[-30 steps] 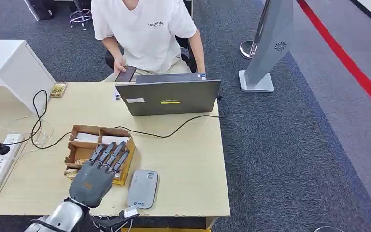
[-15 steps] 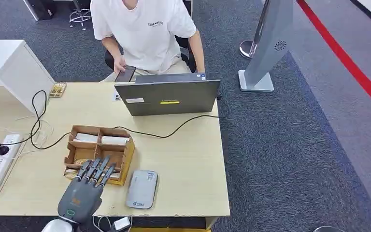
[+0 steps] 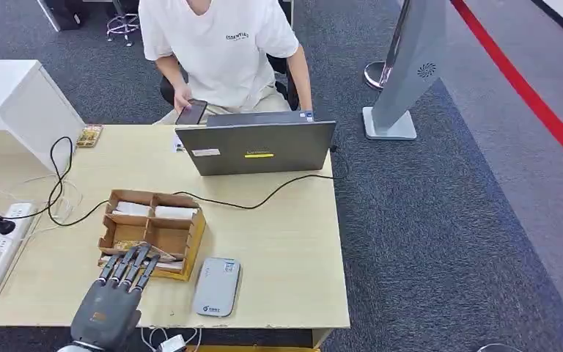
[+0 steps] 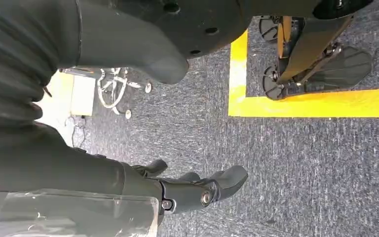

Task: Pass the card to the sensor for recognition and then transmit it.

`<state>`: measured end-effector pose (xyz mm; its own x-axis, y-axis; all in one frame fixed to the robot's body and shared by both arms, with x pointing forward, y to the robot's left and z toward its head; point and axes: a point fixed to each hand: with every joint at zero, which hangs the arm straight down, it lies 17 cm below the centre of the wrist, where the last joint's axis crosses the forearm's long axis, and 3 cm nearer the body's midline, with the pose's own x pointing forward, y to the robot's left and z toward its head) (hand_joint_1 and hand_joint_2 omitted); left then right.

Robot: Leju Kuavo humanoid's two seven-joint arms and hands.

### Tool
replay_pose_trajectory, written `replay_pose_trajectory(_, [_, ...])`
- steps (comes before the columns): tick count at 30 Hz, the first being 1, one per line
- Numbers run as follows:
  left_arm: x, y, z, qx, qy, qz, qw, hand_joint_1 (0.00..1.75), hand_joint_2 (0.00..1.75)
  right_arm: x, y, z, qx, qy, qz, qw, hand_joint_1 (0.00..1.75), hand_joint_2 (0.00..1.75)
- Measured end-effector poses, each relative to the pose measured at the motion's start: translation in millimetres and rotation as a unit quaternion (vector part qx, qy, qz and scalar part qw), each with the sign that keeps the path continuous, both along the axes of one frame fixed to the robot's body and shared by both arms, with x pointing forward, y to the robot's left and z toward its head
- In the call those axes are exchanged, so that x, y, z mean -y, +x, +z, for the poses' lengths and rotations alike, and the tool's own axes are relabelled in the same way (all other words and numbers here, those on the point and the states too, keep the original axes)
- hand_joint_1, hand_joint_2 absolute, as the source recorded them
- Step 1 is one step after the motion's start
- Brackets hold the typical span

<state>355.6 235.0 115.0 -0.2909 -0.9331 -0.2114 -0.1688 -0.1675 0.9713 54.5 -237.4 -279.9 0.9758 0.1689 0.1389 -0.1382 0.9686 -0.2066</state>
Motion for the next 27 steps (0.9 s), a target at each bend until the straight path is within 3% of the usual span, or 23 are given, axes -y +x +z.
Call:
replay_pose_trajectory(14, [-12.4,-7.3,-6.3,-0.003,-0.006,0.025,1.000,0.00,1.75,0.2,-1.3,-0.2,-0.004,-0.002,0.009,1.000,0.00,1.75])
replay_pose_trajectory(16, [-23.4,-8.9,4.8,0.031,-0.022,0.059,0.998,0.00,1.75,0.1,-2.6,-0.3,-0.008,-0.003,0.014,1.000,0.00,1.75])
replay_pose_trajectory(27, [-29.1,-7.0,7.0,0.034,-0.041,0.083,0.995,0.00,1.75,-1.3,-3.3,-0.4,-0.011,-0.001,0.022,1.000,0.00,1.75])
